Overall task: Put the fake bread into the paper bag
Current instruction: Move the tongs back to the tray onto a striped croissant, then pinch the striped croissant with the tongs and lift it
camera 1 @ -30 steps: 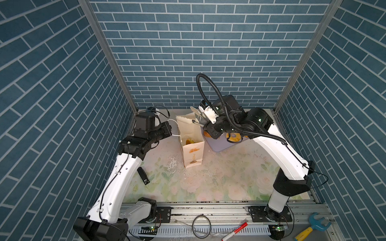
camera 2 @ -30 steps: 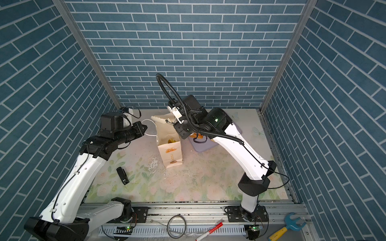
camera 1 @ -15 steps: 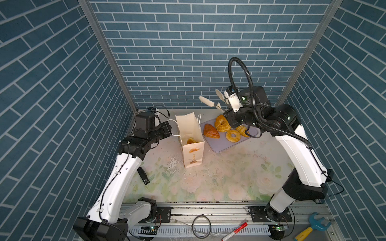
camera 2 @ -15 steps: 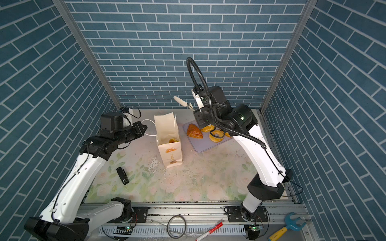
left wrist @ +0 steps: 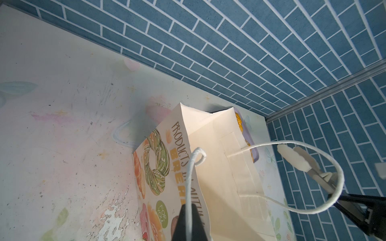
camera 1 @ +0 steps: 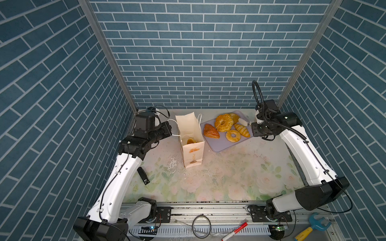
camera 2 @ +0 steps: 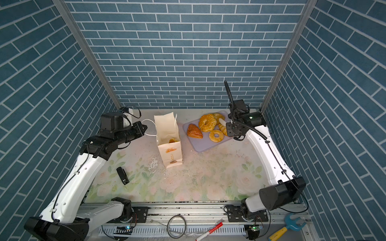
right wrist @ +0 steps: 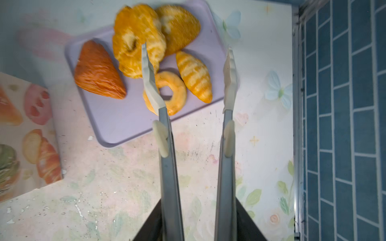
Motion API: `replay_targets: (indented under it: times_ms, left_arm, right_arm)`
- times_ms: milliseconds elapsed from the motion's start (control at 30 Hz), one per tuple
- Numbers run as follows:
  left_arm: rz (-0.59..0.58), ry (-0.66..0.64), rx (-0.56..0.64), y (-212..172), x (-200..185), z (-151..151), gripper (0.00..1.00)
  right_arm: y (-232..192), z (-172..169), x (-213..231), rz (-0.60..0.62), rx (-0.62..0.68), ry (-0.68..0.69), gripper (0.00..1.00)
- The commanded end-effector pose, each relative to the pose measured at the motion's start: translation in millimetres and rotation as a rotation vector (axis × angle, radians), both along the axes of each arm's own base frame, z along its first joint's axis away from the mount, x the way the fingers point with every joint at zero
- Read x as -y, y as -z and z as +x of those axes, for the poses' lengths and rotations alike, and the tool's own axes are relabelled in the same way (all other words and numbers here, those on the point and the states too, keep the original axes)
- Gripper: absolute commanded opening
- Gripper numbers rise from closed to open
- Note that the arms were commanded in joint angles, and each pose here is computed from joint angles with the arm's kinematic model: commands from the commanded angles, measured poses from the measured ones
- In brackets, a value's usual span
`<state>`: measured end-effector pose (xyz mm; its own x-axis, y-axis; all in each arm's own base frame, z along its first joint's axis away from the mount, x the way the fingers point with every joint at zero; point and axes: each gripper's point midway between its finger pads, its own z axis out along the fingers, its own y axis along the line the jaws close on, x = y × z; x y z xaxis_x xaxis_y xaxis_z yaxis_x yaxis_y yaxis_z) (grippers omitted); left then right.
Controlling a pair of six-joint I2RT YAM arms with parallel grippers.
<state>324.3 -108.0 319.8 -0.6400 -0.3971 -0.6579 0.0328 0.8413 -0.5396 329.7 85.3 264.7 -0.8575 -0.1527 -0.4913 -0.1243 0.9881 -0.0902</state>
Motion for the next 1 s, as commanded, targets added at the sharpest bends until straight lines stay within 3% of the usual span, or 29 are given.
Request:
replay_targets:
  times_ms: [0,167,633,967]
  left_arm:
    - [0.011,0.006,-0.013,4.4,1.1,-0.3,0.0]
    - [0.021,-0.005,-0.018,5.1,-1.3,-0.9,0.0]
    - [0.04,-0.024,-0.044,9.7,-4.6,2.3,0.0]
    - [0.046,-0.034,-0.042,8.3,-6.9,1.8,0.0]
  right_arm:
    - [17.7,15.6,-3.8,0.051,-0.018,-0.027,0.47]
    - [55.3,34.7,7.3,0.037,-0.101,-0.012,0.47]
    - [109.3,94.4,13.6,0.003,-0.184,-0.03,0.47]
    - [129.7,110.6,13.0,-0.001,-0.216,-0.051,0.43]
